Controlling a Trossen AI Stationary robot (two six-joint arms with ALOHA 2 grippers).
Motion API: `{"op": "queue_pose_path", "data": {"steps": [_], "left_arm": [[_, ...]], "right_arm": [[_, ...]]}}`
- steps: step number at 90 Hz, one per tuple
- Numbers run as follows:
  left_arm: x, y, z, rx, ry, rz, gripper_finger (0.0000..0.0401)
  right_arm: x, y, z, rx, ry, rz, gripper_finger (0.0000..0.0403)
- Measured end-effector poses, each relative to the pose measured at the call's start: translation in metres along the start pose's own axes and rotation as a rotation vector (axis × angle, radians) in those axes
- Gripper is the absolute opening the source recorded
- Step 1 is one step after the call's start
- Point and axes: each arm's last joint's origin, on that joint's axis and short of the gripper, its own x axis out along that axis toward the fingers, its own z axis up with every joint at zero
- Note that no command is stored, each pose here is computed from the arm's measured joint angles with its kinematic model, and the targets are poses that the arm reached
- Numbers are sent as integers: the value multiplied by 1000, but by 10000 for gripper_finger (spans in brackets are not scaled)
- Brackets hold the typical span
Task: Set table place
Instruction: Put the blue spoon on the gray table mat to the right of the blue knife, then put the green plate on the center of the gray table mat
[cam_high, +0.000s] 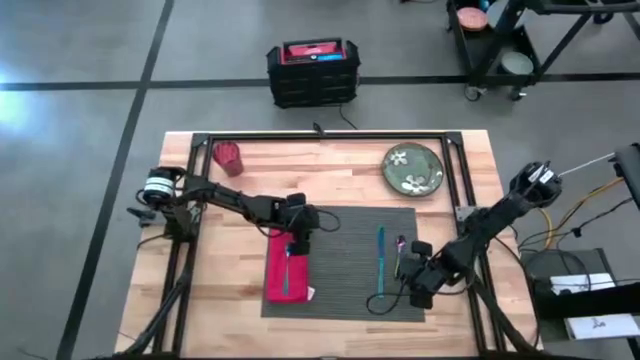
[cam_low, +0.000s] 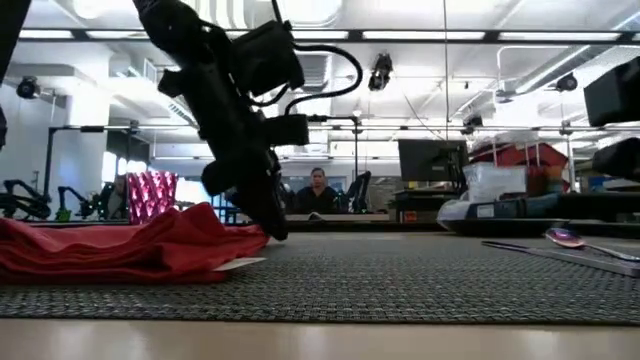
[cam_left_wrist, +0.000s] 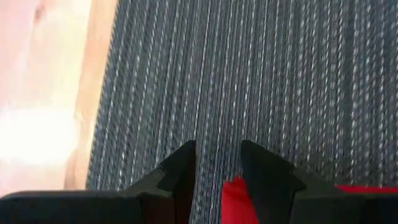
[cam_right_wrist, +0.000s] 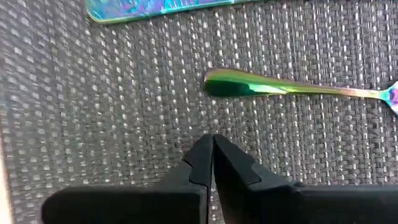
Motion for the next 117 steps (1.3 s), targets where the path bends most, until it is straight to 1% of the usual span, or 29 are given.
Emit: {"op": "queue_pose_path", "data": {"steps": [13,22,37,54,62,70,76,80,86,92,97,107,117], "left_arm": [[-1,1,-6,-19,43,4,114],[-2,1,-9,-15,78,8,114],[-5,2,-8,-11,68,35,114],[-18,5,-2,-21,16,41,114],[-28,6,4,-28,-20,38,114],[-39,8,13,-31,-79,36,114],[-45,11,17,-20,-103,49,114],[-48,12,18,-19,-116,58,114],[-53,14,20,-22,-138,62,114],[-56,14,21,-12,-148,65,114],[-57,14,21,-14,-150,65,114],[-58,14,22,-20,-154,64,114],[-57,14,22,-17,-153,64,114]], "right_arm": [[2,0,1,4,-13,-21,0],[3,-4,5,47,-33,-43,0],[1,-6,5,31,-28,-42,0],[-12,-11,10,62,-54,0,0],[-23,-19,16,130,-85,16,0],[-36,-26,24,189,-136,46,0],[-46,-32,32,184,-193,53,0],[-51,-37,36,172,-235,34,0],[-56,-48,42,202,-297,-32,0],[-60,-60,48,214,-329,-120,2],[-62,-69,51,219,-325,-163,9],[-62,-86,56,247,-298,-224,40],[-62,-101,62,210,-286,-271,87]]}}
